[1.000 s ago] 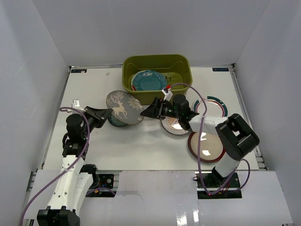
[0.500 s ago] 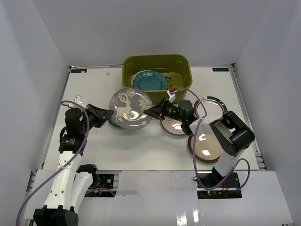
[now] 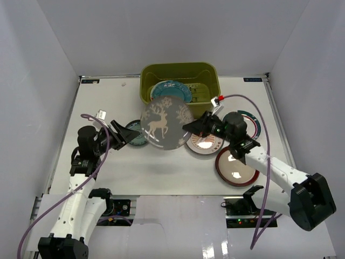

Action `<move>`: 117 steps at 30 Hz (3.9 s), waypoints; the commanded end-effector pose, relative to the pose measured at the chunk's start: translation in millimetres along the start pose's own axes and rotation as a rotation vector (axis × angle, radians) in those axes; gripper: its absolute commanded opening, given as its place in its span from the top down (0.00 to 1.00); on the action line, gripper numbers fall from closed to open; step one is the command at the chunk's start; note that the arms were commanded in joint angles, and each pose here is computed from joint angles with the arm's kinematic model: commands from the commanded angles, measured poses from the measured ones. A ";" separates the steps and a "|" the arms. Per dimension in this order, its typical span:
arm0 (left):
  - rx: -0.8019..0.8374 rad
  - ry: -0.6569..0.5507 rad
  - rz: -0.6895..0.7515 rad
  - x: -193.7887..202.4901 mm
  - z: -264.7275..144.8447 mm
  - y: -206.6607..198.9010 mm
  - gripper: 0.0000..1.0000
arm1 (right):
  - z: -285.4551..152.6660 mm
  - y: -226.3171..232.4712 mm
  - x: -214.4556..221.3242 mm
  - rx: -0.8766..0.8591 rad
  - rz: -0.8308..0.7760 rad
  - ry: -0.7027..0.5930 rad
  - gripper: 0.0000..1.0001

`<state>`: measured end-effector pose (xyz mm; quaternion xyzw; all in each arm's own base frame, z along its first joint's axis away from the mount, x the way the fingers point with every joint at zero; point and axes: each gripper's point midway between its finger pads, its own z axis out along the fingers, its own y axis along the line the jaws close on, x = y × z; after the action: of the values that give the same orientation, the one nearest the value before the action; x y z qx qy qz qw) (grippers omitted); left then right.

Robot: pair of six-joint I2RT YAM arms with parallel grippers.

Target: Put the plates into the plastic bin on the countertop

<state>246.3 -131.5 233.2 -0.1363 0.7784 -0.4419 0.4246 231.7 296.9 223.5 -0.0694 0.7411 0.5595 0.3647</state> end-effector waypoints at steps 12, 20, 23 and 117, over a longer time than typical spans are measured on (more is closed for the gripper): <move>0.088 0.266 0.062 92.0 29.4 1.9 0.26 | 27.9 -17.7 -247.9 0.213 -0.311 -0.341 0.92; 0.066 0.420 0.141 156.9 61.2 0.3 0.21 | 93.0 -79.6 -269.3 0.261 -0.283 -0.237 0.92; 0.067 0.452 0.175 175.1 67.8 -6.0 0.21 | 108.3 -98.0 -263.9 0.265 -0.253 -0.184 0.92; 0.132 -0.053 0.288 63.9 33.4 -115.3 0.37 | -81.1 3.0 -9.0 -0.024 -0.163 -0.004 0.92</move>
<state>211.4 -253.8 201.5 -0.0073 0.8168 -0.3686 0.4437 184.0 206.8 154.2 -0.0766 0.8067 0.4853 0.3285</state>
